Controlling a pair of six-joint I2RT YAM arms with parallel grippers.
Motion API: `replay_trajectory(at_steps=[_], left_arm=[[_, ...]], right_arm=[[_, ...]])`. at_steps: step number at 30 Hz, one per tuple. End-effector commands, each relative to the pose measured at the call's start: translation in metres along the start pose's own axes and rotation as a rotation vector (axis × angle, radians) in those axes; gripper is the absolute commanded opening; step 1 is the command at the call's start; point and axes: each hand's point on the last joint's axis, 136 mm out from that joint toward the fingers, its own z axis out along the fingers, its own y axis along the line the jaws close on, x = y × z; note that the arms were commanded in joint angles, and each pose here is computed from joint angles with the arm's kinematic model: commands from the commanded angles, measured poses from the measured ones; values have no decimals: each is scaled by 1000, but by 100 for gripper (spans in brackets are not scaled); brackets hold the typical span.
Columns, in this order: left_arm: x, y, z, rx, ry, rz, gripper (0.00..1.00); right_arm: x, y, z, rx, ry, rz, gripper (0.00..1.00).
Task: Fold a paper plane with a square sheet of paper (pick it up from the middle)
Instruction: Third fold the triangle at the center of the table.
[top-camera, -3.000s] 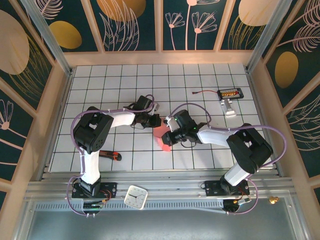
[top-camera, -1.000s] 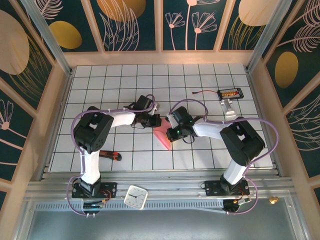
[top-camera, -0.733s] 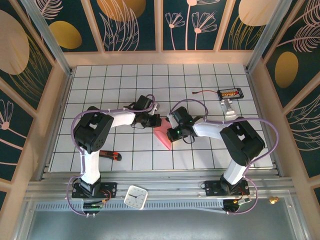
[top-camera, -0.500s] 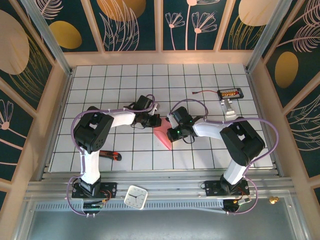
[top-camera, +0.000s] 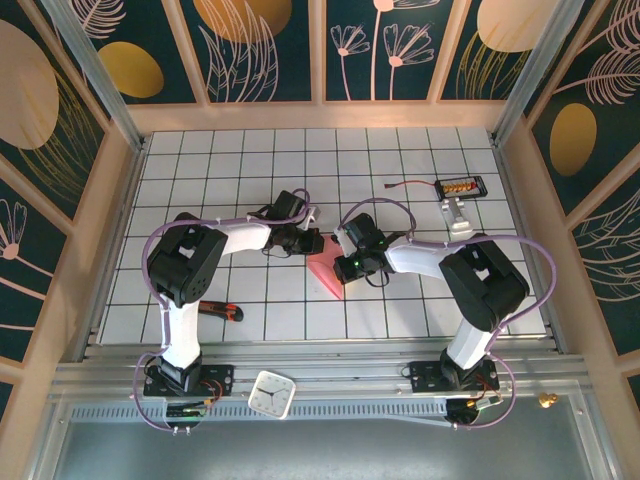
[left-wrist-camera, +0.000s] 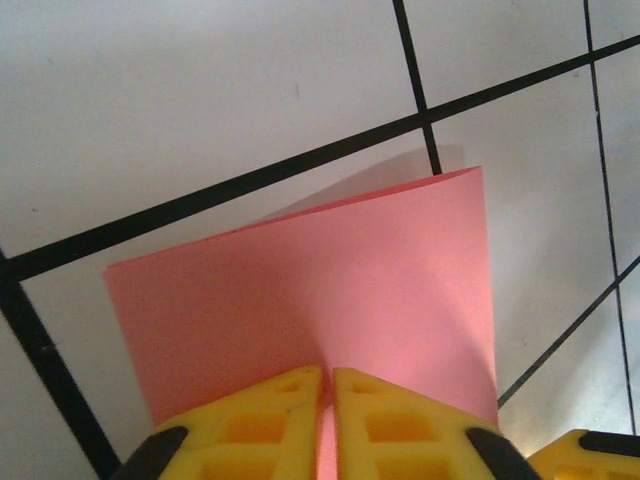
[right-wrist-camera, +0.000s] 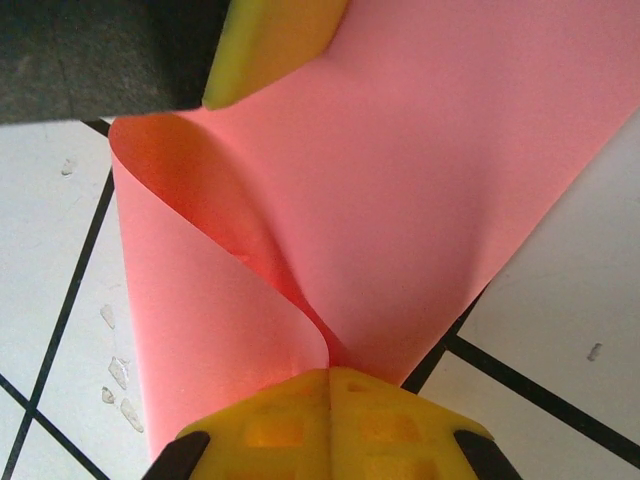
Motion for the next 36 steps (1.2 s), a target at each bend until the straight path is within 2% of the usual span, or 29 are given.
replay_trajectory(at_steps=[1, 7, 13, 18, 20, 22, 24, 27, 31, 36], left_arm=[[9, 10, 4, -52, 38, -26, 21], [-13, -3, -12, -50, -36, -13, 37], [-34, -13, -33, -70, -123, 2, 49], [-42, -9, -55, -132, -196, -1, 52], [-38, -3, -66, -172, -221, -20, 48], [-26, -4, -74, -141, -240, -56, 35], [-10, -21, -86, -17, -268, -106, 19], [18, -43, -85, 101, -243, -138, 7], [44, -66, -75, 200, -209, -177, 1], [49, -76, -69, 269, -213, -222, 0]], right_arm=[[9, -10, 6, 31, 44, 25, 0], [15, -12, 7, 32, 56, 38, 0], [19, -13, 7, 32, 61, 44, 0], [20, -12, 9, 29, 62, 45, 0], [21, -13, 9, 28, 65, 46, 0], [21, -13, 10, 27, 67, 46, 0], [22, -13, 11, 28, 71, 48, 0], [22, -13, 12, 28, 75, 46, 0], [23, -14, 13, 32, 79, 40, 0], [24, -14, 14, 30, 81, 39, 0]])
